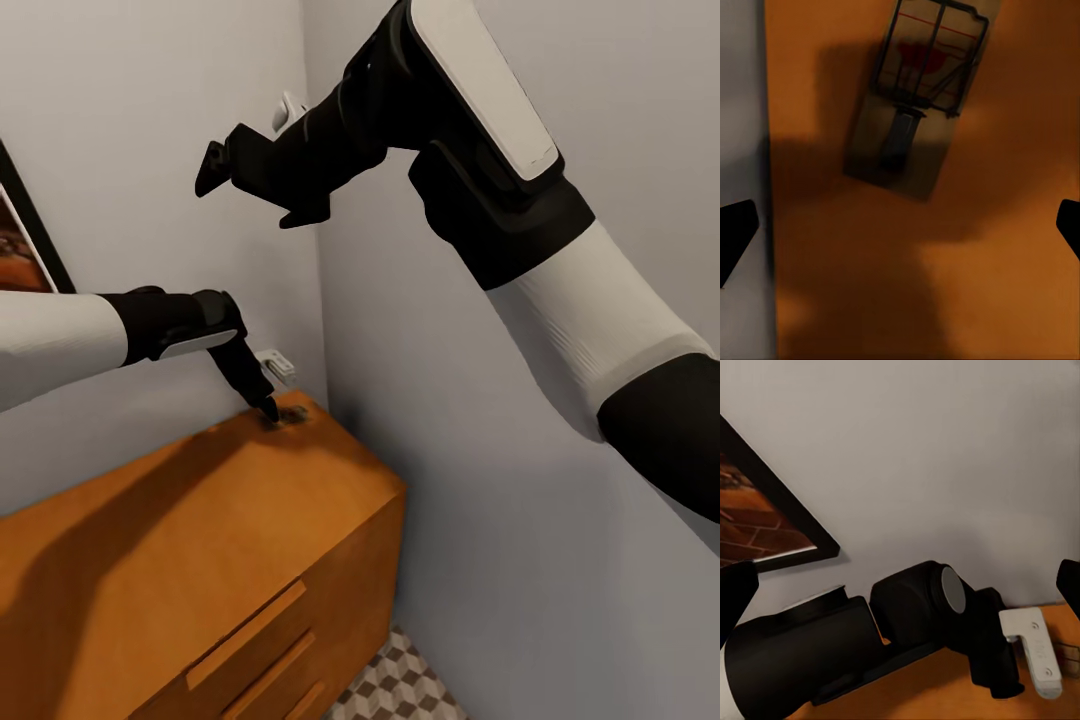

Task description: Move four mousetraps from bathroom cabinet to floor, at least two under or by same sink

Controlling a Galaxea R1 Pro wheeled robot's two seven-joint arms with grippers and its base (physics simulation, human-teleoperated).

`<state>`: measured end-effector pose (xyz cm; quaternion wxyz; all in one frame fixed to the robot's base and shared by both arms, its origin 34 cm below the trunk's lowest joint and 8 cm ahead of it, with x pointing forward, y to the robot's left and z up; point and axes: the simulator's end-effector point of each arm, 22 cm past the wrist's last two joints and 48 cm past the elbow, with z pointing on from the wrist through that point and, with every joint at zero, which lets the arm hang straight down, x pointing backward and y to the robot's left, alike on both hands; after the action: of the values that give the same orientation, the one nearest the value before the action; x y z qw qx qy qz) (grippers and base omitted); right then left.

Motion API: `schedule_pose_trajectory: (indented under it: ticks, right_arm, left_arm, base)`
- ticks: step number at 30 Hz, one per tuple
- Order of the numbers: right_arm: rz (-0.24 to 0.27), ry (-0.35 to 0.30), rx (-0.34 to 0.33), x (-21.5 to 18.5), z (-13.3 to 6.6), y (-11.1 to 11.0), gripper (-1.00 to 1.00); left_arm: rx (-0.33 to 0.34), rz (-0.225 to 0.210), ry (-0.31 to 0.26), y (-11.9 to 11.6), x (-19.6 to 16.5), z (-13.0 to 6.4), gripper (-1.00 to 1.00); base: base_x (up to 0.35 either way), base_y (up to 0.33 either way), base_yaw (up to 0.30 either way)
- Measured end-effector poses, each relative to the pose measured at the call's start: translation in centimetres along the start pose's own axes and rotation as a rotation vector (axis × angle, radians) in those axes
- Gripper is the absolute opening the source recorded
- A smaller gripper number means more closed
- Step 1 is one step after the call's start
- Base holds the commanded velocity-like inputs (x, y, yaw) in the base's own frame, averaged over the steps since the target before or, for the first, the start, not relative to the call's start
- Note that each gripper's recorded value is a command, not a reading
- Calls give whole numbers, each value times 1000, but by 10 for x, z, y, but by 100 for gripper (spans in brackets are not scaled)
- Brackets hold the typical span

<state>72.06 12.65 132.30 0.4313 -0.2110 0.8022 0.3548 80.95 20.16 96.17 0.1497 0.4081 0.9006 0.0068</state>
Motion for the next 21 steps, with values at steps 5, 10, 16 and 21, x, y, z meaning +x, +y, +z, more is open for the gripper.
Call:
schedule_pose_trajectory:
  ticks: [5,10,16,21]
  right_arm:
    - [0,0,0,0,0,0,100]
    - [0,-1,0,0,0,0,100]
    - [0,-1,0,0,0,0,100]
    - [0,0,0,0,0,0,100]
  left_arm:
    - [-1,-2,-1,1,0,0,100]
    - [0,-3,-2,1,0,0,100]
    - [-1,17,-28,2,-6,0,100]
    - [-6,45,-75,4,-16,-2,100]
  base:
    - [18,28,0]
    - [6,9,0]
    - [2,2,0]
    - [0,0,0]
